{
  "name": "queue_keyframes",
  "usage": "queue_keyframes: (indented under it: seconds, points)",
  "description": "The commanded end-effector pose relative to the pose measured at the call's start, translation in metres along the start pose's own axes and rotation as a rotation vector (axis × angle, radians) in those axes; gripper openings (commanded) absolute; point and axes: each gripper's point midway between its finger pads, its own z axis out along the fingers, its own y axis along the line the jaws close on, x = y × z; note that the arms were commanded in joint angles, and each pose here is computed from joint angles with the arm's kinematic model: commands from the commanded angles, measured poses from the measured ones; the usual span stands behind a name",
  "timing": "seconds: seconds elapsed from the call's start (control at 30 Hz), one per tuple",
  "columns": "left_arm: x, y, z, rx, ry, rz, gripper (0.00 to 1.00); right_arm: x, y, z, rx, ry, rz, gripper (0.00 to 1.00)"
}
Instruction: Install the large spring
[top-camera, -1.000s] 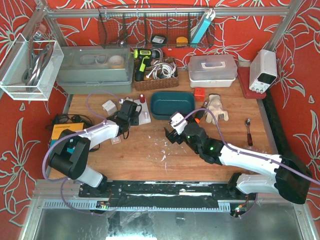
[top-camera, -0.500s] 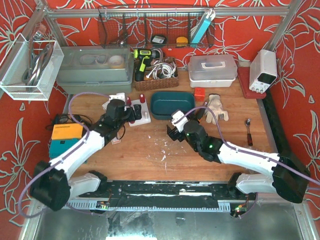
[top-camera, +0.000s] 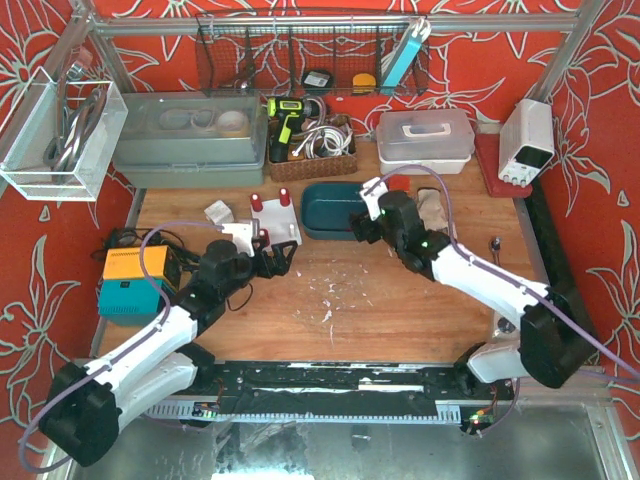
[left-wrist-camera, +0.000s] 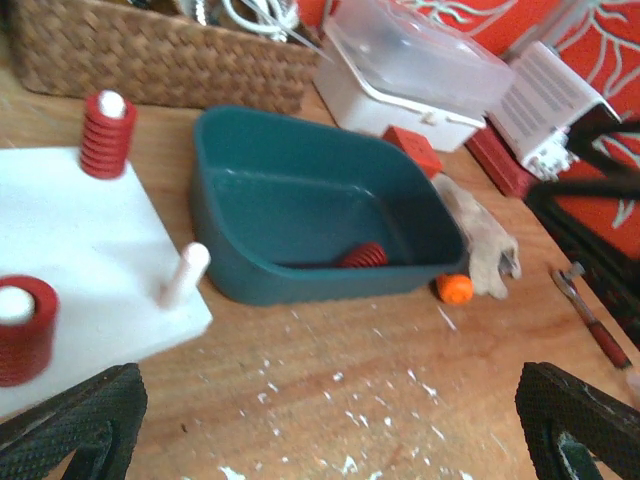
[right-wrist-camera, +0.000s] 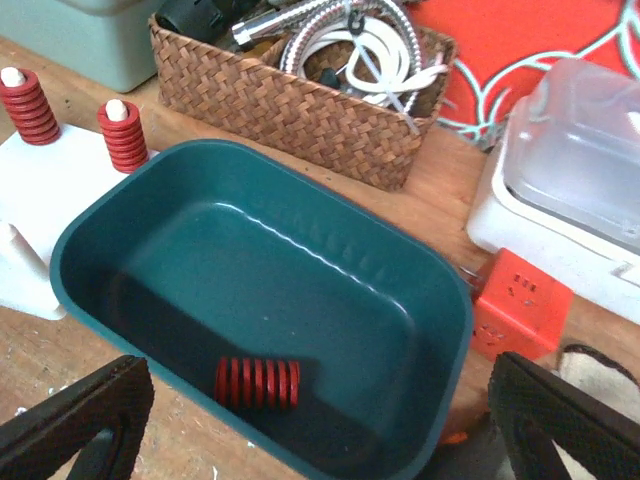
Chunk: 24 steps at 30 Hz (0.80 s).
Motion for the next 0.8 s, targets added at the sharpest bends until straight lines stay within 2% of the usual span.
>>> queue_keyframes:
  seconds: [0.0, 0.17, 0.27, 0.33, 0.57, 0.77]
  points:
    - [0.003, -0.020, -0.003, 0.106, -0.055, 0.067, 1.00, 0.000, 0.015, 0.018, -0.151, 0.101, -0.060, 0.89]
    - [0.021, -0.014, 0.000, 0.103, -0.028, 0.103, 1.00, 0.007, 0.025, 0.043, -0.286, 0.260, -0.136, 0.69]
    - [0.023, -0.015, 0.000, 0.109, -0.018, 0.098, 1.00, 0.007, 0.023, 0.052, -0.358, 0.325, -0.130, 0.56]
    - [0.022, -0.018, -0.001, 0.121, -0.026, 0.093, 1.00, 0.012, 0.020, 0.059, -0.394, 0.368, -0.124, 0.51]
    - [0.020, -0.008, -0.008, 0.085, -0.078, 0.091, 1.00, 0.017, 0.035, 0.079, -0.541, 0.482, -0.148, 0.45]
    - [0.019, -0.008, -0.008, 0.079, -0.081, 0.115, 1.00, 0.015, 0.032, 0.098, -0.498, 0.490, -0.114, 0.44]
